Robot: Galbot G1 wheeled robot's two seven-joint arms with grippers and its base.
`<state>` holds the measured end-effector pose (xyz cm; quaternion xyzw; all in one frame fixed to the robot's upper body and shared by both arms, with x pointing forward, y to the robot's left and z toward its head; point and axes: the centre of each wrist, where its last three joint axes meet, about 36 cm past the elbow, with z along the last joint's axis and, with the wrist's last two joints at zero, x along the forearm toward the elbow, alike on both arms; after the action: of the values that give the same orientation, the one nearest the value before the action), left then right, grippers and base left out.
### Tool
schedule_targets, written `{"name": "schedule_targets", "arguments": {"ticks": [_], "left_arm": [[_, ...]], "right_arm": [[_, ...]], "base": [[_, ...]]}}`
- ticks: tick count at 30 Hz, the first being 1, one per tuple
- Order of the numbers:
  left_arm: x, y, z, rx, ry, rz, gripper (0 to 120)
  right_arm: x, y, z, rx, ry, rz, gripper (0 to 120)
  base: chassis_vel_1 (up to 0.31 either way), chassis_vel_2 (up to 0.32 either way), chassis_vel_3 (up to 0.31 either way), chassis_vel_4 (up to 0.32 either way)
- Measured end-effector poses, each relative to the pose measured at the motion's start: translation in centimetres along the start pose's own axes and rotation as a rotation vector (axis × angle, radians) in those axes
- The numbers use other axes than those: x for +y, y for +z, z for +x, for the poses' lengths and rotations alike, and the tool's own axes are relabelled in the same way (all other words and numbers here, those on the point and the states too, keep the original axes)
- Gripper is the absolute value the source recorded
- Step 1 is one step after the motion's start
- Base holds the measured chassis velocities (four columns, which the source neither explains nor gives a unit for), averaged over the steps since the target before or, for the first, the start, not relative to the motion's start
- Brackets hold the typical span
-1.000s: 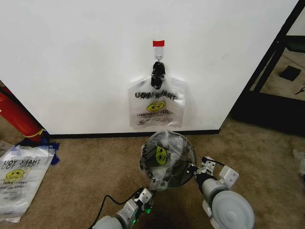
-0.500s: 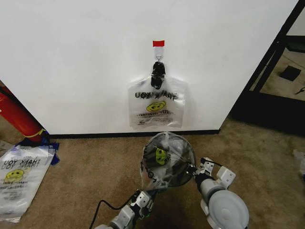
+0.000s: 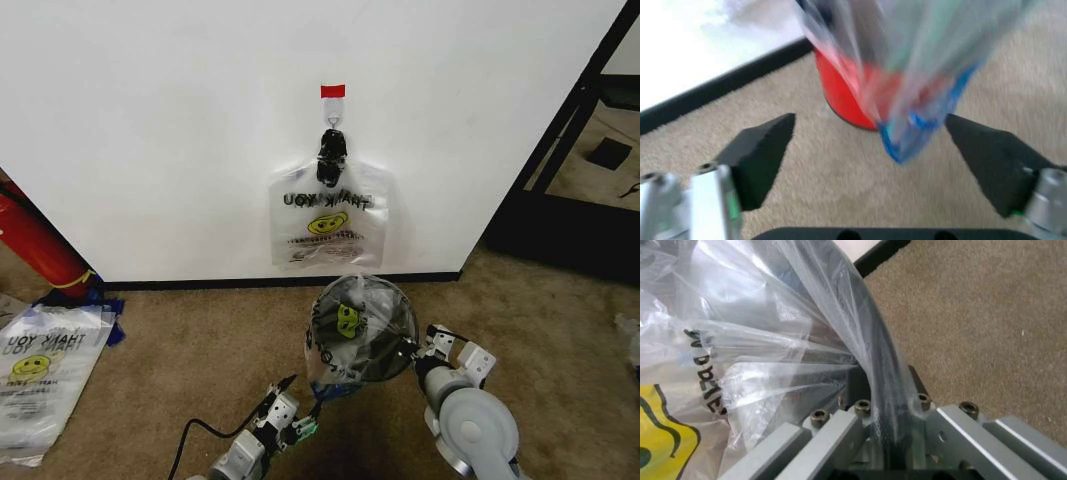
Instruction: Pick up the garbage bag from the wall and place it over the trash bin.
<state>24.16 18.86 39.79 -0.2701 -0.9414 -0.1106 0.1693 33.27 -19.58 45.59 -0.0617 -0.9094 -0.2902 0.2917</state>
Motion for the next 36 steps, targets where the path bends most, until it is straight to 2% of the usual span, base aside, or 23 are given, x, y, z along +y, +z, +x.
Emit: {"name": "schedule_targets", "arguments": {"ticks": [3, 6, 7, 9, 10, 11, 12, 14, 17, 19, 26, 29, 30, 33, 36], "left_arm": [[0.4, -3.1, 0.7, -0.066, -0.013, 0.088, 100], [1.0, -6.5, 1.4, -0.12, -0.007, 0.158, 96], [1.0, -6.5, 1.4, -0.12, -0.007, 0.158, 96], [1.3, -9.0, 2.0, -0.125, 0.036, 0.215, 88], [1.4, -9.5, 2.1, -0.121, 0.049, 0.224, 87], [1.5, -11.4, 2.3, -0.105, 0.098, 0.257, 79], [1.5, -12.4, 2.4, -0.102, 0.127, 0.278, 73], [1.5, -13.0, 2.3, -0.098, 0.15, 0.292, 72], [1.4, -14.3, 1.8, -0.08, 0.221, 0.323, 57], [1.3, -14.4, 1.3, -0.063, 0.239, 0.335, 50], [1.0, -14.5, -0.3, -0.043, 0.266, 0.365, 25], [1.0, -14.7, -0.7, -0.041, 0.272, 0.372, 19], [1.1, -14.7, -0.8, -0.039, 0.275, 0.376, 12], [1.4, -15.0, -2.0, -0.008, 0.284, 0.405, 2], [1.6, -15.2, -3.1, 0.037, 0.292, 0.433, 0]], "right_arm": [[0.0, 0.5, -0.1, -0.042, -0.002, 0.022, 0], [0.3, 1.7, 0.0, -0.099, -0.003, 0.052, 0], [0.3, 1.7, 0.0, -0.099, -0.003, 0.052, 0], [0.5, 2.4, 0.0, -0.145, -0.001, 0.074, 0], [0.5, 2.6, 0.0, -0.152, 0.0, 0.079, 0], [0.5, 3.2, 0.1, -0.173, 0.007, 0.095, 0], [0.6, 3.5, 0.1, -0.18, 0.011, 0.102, 0], [0.6, 3.8, 0.2, -0.186, 0.014, 0.106, 0], [0.7, 4.8, 0.5, -0.208, 0.02, 0.123, 0], [0.7, 5.3, 0.6, -0.228, 0.02, 0.132, 0], [0.9, 6.8, 0.9, -0.279, 0.016, 0.164, 0], [0.9, 7.1, 0.9, -0.294, 0.019, 0.176, 0], [0.9, 7.3, 0.8, -0.299, 0.021, 0.18, 0], [1.1, 7.9, 0.9, -0.33, 0.023, 0.209, 0], [1.1, 8.2, 1.0, -0.348, 0.021, 0.237, 0]], "base": [[0.0, 0.0, 0.0, 0.0], [0.0, 0.0, 0.0, 0.0], [0.0, 0.0, 0.0, 0.0], [0.0, 0.0, 0.0, 0.0], [0.0, 0.0, 0.0, 0.0], [0.0, 0.0, 0.0, 0.0], [0.0, 0.0, 0.0, 0.0], [0.0, 0.0, 0.0, 0.0], [0.0, 0.0, 0.0, 0.0], [0.0, 0.0, 0.0, 0.0], [0.0, 0.0, 0.0, 0.0], [0.0, 0.0, 0.0, 0.0], [0.0, 0.0, 0.0, 0.0], [0.0, 0.0, 0.0, 0.0], [0.0, 0.0, 0.0, 0.0]]}}
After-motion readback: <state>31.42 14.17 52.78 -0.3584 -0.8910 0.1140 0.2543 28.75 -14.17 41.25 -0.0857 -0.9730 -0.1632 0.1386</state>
